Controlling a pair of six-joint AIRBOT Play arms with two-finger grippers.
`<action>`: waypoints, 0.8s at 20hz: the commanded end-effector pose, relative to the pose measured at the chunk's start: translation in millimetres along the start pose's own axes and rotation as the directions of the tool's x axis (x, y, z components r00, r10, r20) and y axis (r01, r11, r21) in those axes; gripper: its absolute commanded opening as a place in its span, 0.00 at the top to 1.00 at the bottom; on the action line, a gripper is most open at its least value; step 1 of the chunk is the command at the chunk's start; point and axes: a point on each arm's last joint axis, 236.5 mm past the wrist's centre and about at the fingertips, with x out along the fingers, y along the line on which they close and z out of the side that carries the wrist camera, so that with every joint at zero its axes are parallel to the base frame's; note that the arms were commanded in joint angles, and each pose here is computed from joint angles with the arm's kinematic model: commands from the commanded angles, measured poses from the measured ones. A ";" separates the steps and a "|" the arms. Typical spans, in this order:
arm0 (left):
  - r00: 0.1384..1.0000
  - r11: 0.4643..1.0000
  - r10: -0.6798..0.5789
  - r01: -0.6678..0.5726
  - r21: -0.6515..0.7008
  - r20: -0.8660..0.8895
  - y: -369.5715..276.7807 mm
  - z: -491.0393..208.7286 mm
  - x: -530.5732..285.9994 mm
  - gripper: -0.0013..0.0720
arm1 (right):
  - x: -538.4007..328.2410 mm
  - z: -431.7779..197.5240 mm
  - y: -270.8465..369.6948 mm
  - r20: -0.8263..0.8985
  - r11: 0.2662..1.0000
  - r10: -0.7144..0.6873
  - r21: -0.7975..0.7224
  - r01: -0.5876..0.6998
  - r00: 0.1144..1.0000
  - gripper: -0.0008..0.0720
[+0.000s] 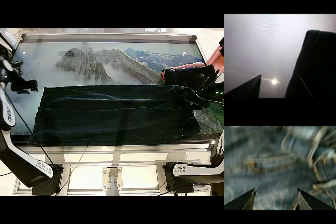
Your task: Fold the clothes and pants, and hang the long-sleeved shirts on hangers.
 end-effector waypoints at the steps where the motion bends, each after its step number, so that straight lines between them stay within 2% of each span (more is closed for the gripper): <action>1: 0.997 0.997 -0.069 0.070 -0.042 0.019 12.7 -19.8 -38.2 0.32 | -7.9 -27.1 -1.4 0.011 0.995 -0.024 -0.102 0.025 1.000 0.20; 5: 0.998 0.997 -0.059 0.059 -0.059 -0.005 35.3 -83.2 -70.6 0.32 | 0.7 -59.5 -25.7 0.105 0.973 -0.130 -0.177 0.147 0.986 0.20; 9: 0.999 0.996 -0.036 0.037 -0.085 0.011 46.6 -137.7 -86.0 0.32 | 6.5 -91.5 -69.0 0.088 0.974 -0.162 -0.148 0.174 0.983 0.20; 13: 0.998 0.989 -0.046 0.042 -0.140 -0.030 50.2 -185.7 -82.1 0.32 | -5.5 -90.7 -130.9 0.171 0.971 -0.195 -0.105 0.215 0.966 0.20; 16: 0.995 0.983 -0.070 0.056 -0.175 -0.074 48.8 -211.9 -71.4 0.32 | 3.3 -78.7 -138.5 0.215 0.977 -0.153 -0.114 0.180 0.965 0.20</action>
